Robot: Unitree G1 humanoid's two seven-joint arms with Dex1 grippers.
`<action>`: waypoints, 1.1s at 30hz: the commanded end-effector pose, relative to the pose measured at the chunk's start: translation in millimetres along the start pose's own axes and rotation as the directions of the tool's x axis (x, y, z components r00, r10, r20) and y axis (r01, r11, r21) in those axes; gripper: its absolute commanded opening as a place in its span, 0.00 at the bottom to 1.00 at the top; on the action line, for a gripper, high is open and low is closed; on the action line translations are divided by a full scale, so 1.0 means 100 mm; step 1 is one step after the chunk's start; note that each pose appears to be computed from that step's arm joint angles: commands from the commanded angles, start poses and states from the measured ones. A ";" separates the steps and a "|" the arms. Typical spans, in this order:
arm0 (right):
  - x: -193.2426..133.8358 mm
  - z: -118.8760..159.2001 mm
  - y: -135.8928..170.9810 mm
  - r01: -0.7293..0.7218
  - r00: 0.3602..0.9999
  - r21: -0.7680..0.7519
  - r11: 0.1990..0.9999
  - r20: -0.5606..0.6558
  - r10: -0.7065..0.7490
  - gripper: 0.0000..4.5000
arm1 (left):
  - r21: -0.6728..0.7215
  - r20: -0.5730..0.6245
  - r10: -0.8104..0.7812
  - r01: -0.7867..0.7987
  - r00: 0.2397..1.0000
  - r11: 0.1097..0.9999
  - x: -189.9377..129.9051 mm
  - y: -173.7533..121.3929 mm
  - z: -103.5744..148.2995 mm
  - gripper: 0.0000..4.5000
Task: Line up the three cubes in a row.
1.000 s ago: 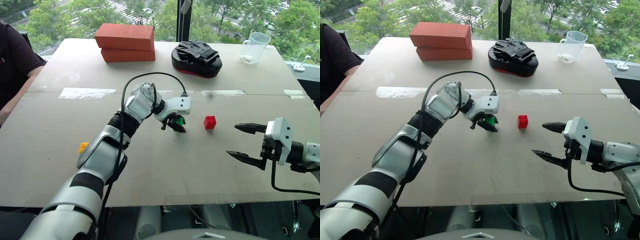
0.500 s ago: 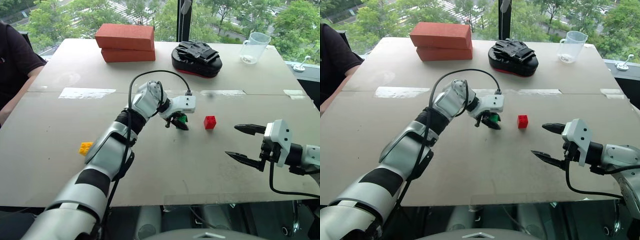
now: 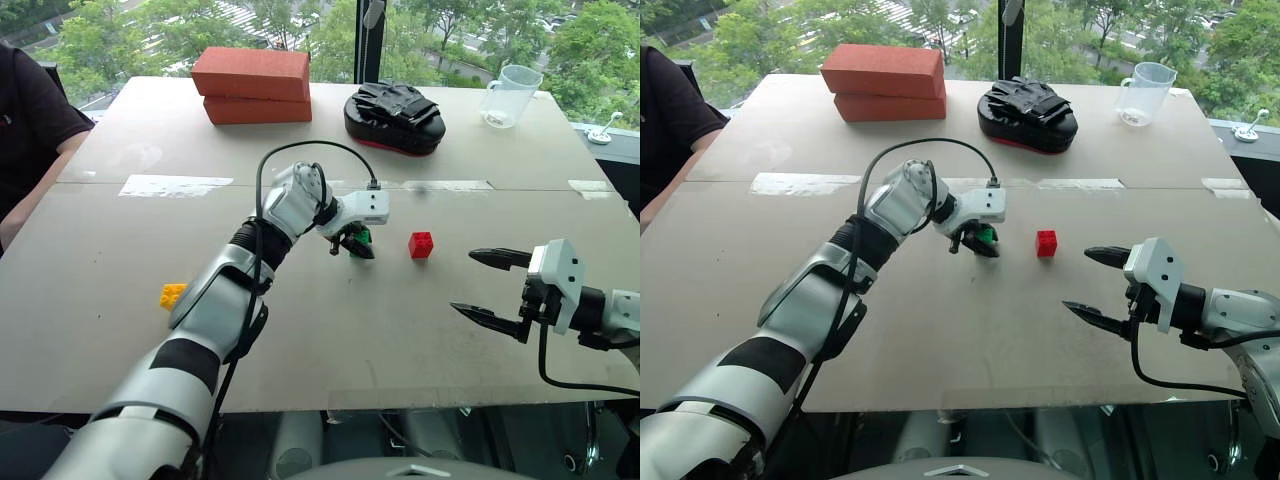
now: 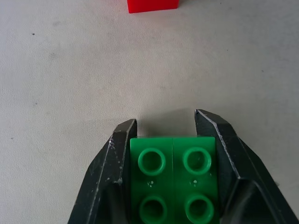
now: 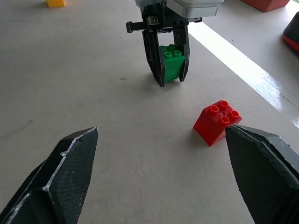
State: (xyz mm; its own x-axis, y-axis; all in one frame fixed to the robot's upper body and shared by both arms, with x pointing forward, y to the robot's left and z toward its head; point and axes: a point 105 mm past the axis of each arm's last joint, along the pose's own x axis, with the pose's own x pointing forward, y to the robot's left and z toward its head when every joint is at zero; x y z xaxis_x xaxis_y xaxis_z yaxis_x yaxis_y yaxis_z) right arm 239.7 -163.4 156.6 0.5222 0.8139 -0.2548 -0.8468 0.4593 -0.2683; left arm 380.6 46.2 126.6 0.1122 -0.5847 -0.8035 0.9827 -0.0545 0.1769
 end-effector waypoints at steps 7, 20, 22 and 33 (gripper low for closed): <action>-0.01 0.08 0.01 -0.002 1.000 -0.032 0.999 0.020 0.003 1.00 | 0.042 0.053 0.015 -0.018 0.998 0.999 -0.05 -0.02 0.15 0.88; 0.07 0.12 0.03 -0.040 0.998 -0.032 0.999 0.047 0.042 1.00 | -0.221 0.269 0.291 -0.235 0.918 0.946 -1.15 -0.03 0.20 1.00; 0.10 0.14 0.05 -0.058 0.996 -0.031 0.998 0.060 0.060 1.00 | -0.309 0.260 0.346 -0.262 0.901 0.914 -1.33 -0.10 0.03 1.00; 0.31 0.20 0.19 -0.203 0.971 -0.027 0.979 0.128 0.204 1.00 | -0.817 -0.263 0.637 -0.519 0.724 0.252 -1.97 -1.04 -1.46 1.00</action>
State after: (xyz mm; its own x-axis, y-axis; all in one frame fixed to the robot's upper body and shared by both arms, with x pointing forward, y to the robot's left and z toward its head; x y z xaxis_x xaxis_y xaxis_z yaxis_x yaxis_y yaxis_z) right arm 238.5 -127.2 154.6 0.3511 0.9134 -0.2061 -0.9277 0.3096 -0.2085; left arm 287.0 278.3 171.8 0.6974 -0.3123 -0.6451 0.3940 0.9189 -0.0189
